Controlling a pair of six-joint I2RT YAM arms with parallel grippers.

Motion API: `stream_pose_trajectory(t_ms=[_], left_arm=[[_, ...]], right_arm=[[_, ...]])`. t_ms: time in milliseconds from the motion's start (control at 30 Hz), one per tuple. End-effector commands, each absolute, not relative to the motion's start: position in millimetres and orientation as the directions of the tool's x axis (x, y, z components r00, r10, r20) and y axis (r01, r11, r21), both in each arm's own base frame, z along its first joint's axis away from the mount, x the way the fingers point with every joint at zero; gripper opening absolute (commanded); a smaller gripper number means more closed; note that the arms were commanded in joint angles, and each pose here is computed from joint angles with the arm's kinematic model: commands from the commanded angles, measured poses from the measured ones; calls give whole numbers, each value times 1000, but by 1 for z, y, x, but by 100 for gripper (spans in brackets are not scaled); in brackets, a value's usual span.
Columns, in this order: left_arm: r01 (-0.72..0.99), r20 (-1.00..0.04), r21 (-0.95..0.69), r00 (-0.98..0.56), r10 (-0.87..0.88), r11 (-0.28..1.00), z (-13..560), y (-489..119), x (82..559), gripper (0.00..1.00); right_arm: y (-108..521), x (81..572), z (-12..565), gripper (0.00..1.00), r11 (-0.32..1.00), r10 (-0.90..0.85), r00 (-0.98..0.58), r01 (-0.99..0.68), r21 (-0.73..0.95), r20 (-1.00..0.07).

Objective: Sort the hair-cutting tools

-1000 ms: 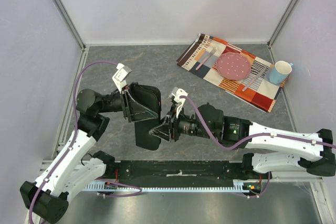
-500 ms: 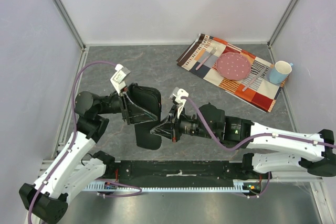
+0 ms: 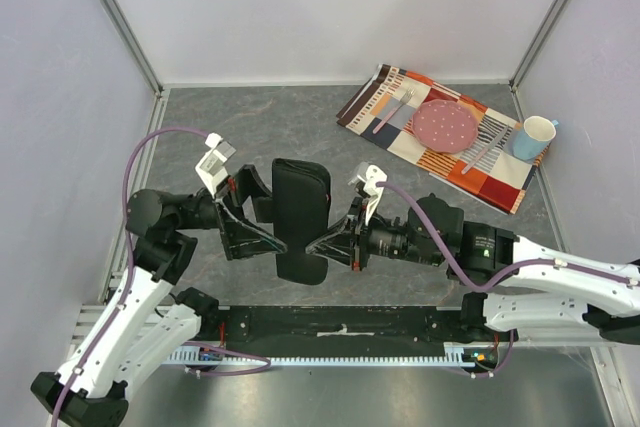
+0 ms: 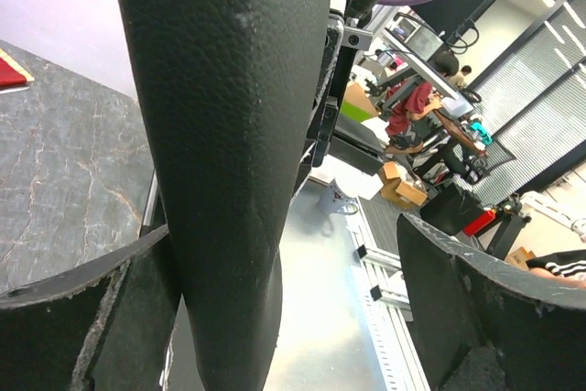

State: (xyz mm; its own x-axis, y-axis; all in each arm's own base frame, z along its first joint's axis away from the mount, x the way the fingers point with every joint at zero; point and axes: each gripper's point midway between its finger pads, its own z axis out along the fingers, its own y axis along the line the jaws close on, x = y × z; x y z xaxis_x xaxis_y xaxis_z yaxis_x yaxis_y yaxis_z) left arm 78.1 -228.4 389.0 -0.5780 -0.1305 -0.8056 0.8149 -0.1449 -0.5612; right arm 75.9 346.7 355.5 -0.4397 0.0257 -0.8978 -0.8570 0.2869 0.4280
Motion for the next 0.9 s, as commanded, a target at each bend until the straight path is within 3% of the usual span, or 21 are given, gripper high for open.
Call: stream_pose_trajectory(t_ms=[0,67,167,367,533,600,667,733,767,867], left_arm=[[828,-822,-544,-559,-109,-139,384,-229,79,94],[829,-824,-540,-556,-110,-145,383,-229,79,90],[824,-820,-547,-563,-105,-149,379,-230,82,71],[817,-815,-551,-570,-99,-169,371,-233,85,44],[819,-819,-545,-566,-96,-179,368,-233,84,40],[825,-824,-534,-557,-105,-185,370,-233,84,33],[821,-819,-540,-563,-109,-185,371,-233,85,2],[823,-821,-536,-560,-114,-187,374,-233,85,2],[822,-817,-539,-563,-120,-185,376,-233,85,2],[821,-810,-553,-570,-138,-145,381,-234,92,2]], right_arm=[[353,71,395,0,206,109,-412,-881,426,-905],[357,68,400,0,178,119,-415,-885,431,-902],[366,65,402,0,150,112,-419,-889,432,-901],[377,61,407,0,114,109,-424,-893,435,-899],[379,61,408,0,106,104,-422,-896,432,-901],[381,60,405,0,106,96,-424,-895,433,-901],[383,61,402,0,108,92,-424,-895,432,-901],[383,62,401,0,114,91,-423,-895,431,-902],[382,63,401,3,119,95,-421,-895,430,-902],[376,68,403,36,157,93,-403,-897,413,-911]])
